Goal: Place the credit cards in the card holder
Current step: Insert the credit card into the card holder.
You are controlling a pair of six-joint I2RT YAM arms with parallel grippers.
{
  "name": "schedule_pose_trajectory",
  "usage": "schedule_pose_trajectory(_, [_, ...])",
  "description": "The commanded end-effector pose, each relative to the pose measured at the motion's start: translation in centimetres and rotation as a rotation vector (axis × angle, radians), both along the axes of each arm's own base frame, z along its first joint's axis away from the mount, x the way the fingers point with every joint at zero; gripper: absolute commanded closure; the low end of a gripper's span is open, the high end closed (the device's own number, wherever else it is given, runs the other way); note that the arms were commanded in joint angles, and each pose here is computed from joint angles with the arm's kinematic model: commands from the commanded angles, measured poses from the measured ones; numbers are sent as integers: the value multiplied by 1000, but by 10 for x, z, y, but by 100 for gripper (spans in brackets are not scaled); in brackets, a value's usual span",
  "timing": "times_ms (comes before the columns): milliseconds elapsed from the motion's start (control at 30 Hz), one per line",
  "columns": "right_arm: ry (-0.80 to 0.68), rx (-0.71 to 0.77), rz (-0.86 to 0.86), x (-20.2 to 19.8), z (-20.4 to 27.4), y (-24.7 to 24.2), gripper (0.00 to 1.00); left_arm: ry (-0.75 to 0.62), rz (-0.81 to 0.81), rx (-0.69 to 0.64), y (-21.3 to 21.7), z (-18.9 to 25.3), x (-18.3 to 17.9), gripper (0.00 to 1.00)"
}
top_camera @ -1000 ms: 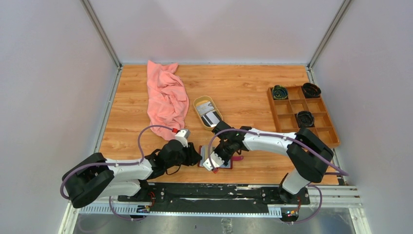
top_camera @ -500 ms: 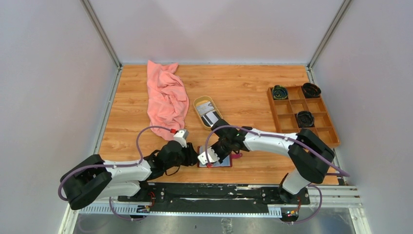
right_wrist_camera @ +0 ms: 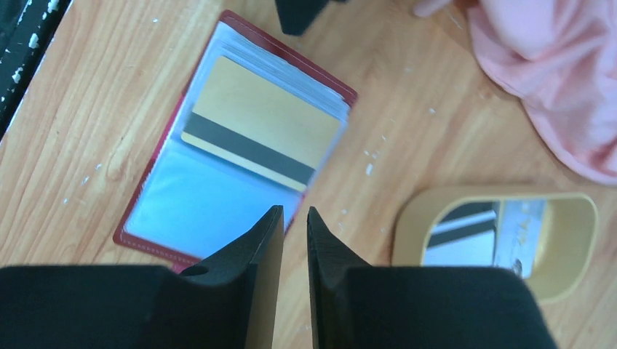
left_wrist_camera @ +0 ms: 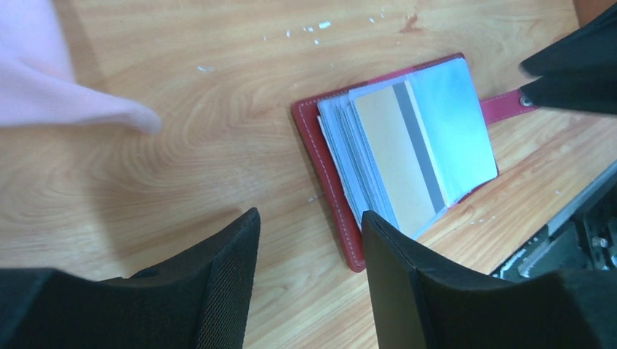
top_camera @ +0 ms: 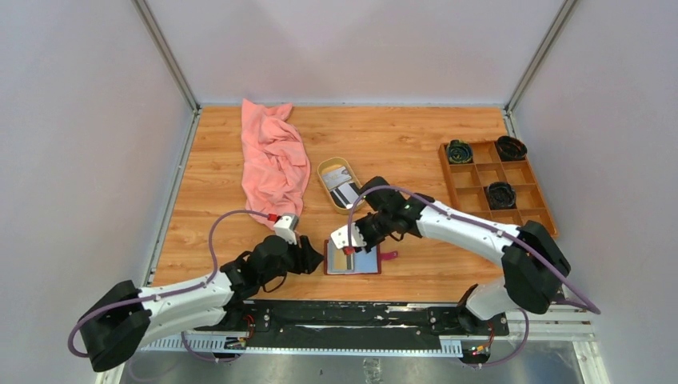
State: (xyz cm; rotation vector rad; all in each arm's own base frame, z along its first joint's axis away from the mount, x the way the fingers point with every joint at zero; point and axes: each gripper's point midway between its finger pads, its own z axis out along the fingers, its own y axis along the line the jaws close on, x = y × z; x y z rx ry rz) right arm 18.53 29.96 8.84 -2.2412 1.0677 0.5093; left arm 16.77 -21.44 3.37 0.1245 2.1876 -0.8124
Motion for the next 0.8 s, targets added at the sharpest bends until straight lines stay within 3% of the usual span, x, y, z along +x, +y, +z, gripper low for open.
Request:
schedule_pose_trajectory(0, [86, 39, -92, 2, 32, -15, 76, -67, 40, 109, 19, 10, 9, 40])
schedule_pose_trajectory(233, [134, 105, -294, 33, 68, -32, 64, -198, 32, 186, 28, 53, 22, 16])
schedule_pose_trajectory(367, [228, 181, -411, 48, 89, -45, 53, -272, 33, 209, 24, 90, 35, 1])
schedule_pose_trajectory(467, [339, 231, -487, 54, 99, -54, 44, -299, 11, 211, 13, 112, 46, 0])
schedule_pose_trajectory(767, [468, 329, -666, 76, 115, -90, 41, -186, -45, 197, -35, 143, 96, 0])
